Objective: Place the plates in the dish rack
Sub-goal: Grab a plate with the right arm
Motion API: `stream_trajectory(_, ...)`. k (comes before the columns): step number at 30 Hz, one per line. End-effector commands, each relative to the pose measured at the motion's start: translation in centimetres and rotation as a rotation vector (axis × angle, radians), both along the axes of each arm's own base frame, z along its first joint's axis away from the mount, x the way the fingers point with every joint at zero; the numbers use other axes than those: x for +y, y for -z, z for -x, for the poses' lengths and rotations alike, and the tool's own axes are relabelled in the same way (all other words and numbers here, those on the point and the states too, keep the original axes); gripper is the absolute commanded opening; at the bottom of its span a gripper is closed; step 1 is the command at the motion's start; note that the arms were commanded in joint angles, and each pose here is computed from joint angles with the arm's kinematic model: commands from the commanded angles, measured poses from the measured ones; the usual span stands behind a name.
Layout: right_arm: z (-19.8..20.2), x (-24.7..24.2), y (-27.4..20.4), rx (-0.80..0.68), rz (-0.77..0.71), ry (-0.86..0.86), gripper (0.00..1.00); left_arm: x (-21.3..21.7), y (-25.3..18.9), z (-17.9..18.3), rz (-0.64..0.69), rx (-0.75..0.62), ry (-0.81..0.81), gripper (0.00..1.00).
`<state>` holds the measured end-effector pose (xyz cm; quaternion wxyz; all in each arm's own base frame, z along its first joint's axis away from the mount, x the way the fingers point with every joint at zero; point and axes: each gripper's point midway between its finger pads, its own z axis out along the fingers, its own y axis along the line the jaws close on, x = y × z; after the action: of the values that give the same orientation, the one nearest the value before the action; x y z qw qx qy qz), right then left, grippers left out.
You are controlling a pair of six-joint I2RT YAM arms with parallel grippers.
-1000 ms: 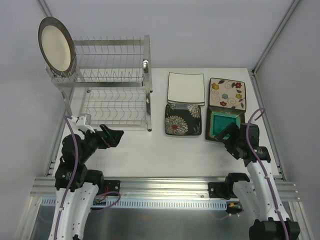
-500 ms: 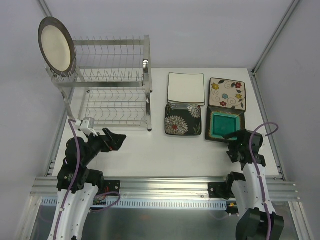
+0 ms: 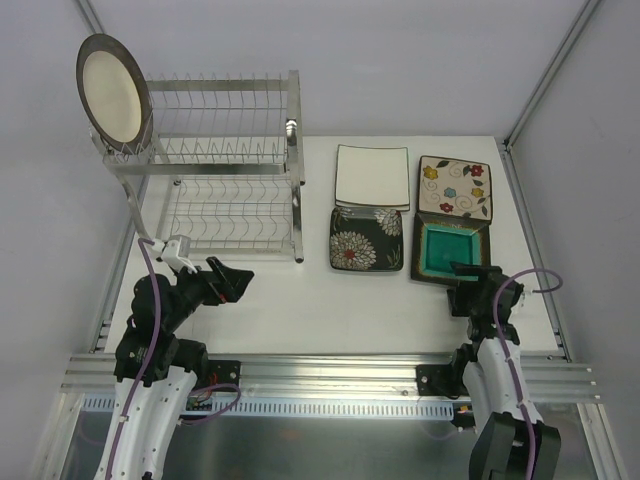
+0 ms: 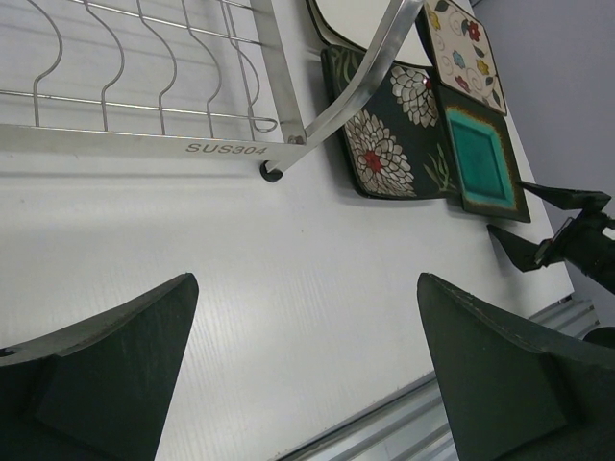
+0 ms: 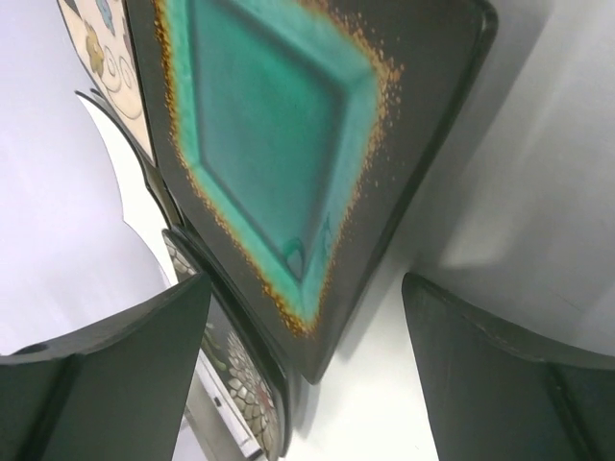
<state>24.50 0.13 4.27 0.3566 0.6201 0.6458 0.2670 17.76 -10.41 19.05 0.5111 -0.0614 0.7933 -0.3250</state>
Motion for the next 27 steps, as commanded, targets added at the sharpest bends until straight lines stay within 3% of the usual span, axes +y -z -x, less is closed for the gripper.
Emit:
stream_trajectory(1,0.3,-0.9,1.9,0.039,-0.028,0.086,0.85,-0.6,-0.5,0.2,0.018,-0.019,0.033,0.99)
stream_trajectory(14,-0.5,-0.5,4.8,0.117,-0.082,0.074,0.74,-1.1,-0.4,0.3,0.015,-0.009,0.062,0.99)
stream_trajectory(27,0.2,-1.4,5.2,0.123,-0.033,0.104,0.29,-1.3,-0.2,0.4,0.013,0.004,0.080,0.99)
